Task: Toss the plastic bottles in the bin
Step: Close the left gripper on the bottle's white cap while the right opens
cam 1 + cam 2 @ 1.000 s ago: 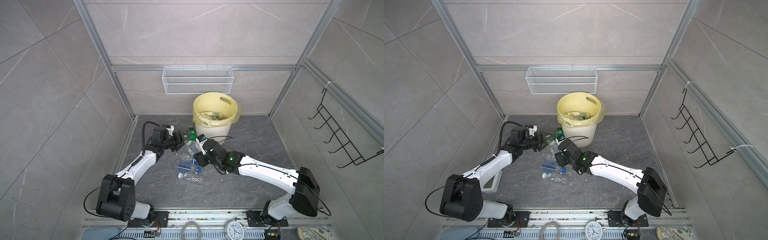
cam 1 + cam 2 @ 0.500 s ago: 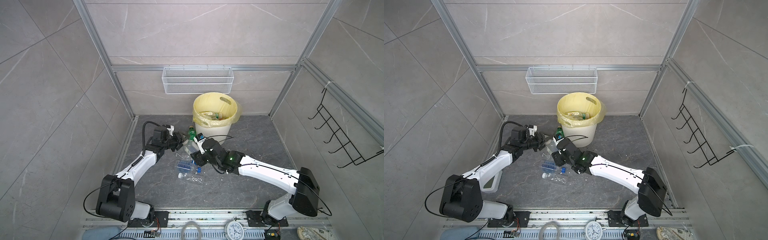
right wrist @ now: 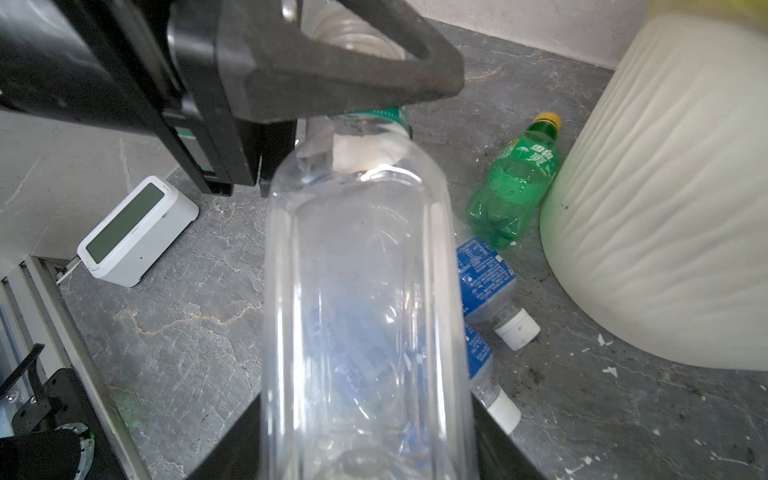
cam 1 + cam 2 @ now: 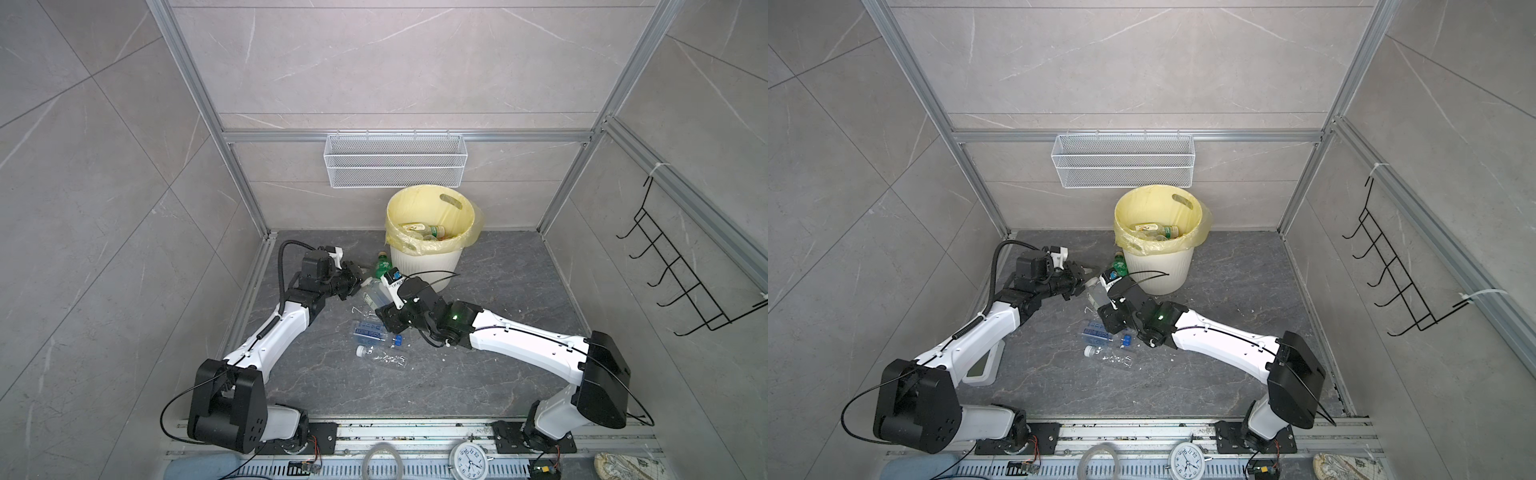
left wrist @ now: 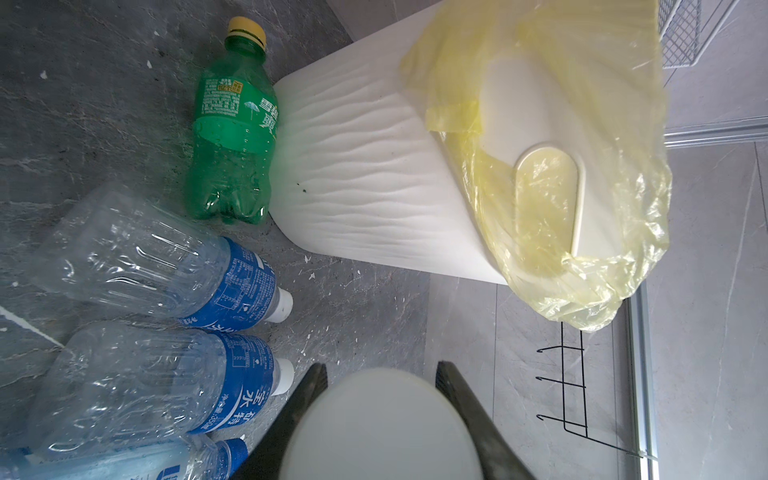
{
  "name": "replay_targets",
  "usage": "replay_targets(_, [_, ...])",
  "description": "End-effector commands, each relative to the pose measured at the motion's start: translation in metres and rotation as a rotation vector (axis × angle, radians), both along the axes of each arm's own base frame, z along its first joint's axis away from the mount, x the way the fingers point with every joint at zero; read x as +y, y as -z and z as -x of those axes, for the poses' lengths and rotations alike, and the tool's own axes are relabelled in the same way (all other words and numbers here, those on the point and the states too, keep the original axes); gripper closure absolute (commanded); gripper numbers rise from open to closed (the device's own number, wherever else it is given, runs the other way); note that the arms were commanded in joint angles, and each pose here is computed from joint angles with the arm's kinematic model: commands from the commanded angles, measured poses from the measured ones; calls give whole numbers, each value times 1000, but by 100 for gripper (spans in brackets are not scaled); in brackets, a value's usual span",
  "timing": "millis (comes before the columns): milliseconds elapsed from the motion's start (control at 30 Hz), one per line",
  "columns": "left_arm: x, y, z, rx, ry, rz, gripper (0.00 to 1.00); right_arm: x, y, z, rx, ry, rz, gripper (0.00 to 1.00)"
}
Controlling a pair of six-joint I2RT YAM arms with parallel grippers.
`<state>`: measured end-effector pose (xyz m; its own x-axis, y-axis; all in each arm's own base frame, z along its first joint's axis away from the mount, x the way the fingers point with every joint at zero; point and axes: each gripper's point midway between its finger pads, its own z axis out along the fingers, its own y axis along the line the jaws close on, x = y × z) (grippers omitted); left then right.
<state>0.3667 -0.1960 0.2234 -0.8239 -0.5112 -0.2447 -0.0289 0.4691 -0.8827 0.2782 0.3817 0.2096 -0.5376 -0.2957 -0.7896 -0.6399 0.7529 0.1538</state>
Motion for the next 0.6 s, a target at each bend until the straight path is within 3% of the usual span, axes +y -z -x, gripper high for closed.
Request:
replay_targets(0, [11,-25,-3,-86,-7,-39,70,13,-20,-4,-32,-16,-28,25])
replay_targets(133, [24,-30,-2,-85,-25,-62,70,15,-27,-7,-36,-17,-24,12])
replay_targets(367, [43,-43,0,-84,-27,-98,69,11,-48,-11,-57,20,-48,1])
replay_targets(567, [50,-68,1,-128,-31,-132,69,-4,-77,-11,-75,92,-102,0])
